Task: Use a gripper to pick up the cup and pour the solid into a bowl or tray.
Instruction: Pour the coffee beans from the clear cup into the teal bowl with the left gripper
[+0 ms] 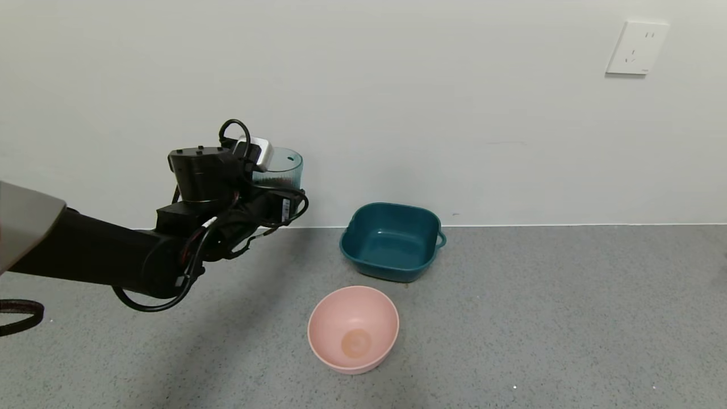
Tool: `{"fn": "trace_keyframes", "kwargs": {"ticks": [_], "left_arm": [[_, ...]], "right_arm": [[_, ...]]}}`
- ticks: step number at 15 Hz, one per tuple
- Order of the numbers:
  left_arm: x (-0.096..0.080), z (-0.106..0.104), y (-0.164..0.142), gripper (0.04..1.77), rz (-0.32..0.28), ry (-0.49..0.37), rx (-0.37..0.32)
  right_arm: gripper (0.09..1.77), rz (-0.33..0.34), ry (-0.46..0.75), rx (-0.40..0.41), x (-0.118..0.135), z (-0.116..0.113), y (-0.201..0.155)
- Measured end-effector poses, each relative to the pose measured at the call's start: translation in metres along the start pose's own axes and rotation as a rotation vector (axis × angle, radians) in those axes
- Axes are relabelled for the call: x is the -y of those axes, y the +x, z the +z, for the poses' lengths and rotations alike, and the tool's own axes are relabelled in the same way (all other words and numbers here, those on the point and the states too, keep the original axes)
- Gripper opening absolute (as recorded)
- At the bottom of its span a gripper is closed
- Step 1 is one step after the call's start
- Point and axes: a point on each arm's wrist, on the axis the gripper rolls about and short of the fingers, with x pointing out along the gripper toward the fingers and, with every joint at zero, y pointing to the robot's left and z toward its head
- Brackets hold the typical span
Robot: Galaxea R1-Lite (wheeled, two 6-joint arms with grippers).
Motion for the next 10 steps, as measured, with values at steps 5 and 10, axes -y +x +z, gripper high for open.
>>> {"fn": "trace_keyframes", "kwargs": {"ticks": [5,10], "left_arm": [[0.026,0.005,-0.004,1.28,0.0,0.133,-0.039],[0.034,0.0,0.006,1.28,-0.012,0.308,-0.049]], "right_arm": [[1.71,0.0,0.0,0.0,0.0,0.0,0.0],[1.71,0.0,0.0,0.0,0.0,0.0,0.0]]}}
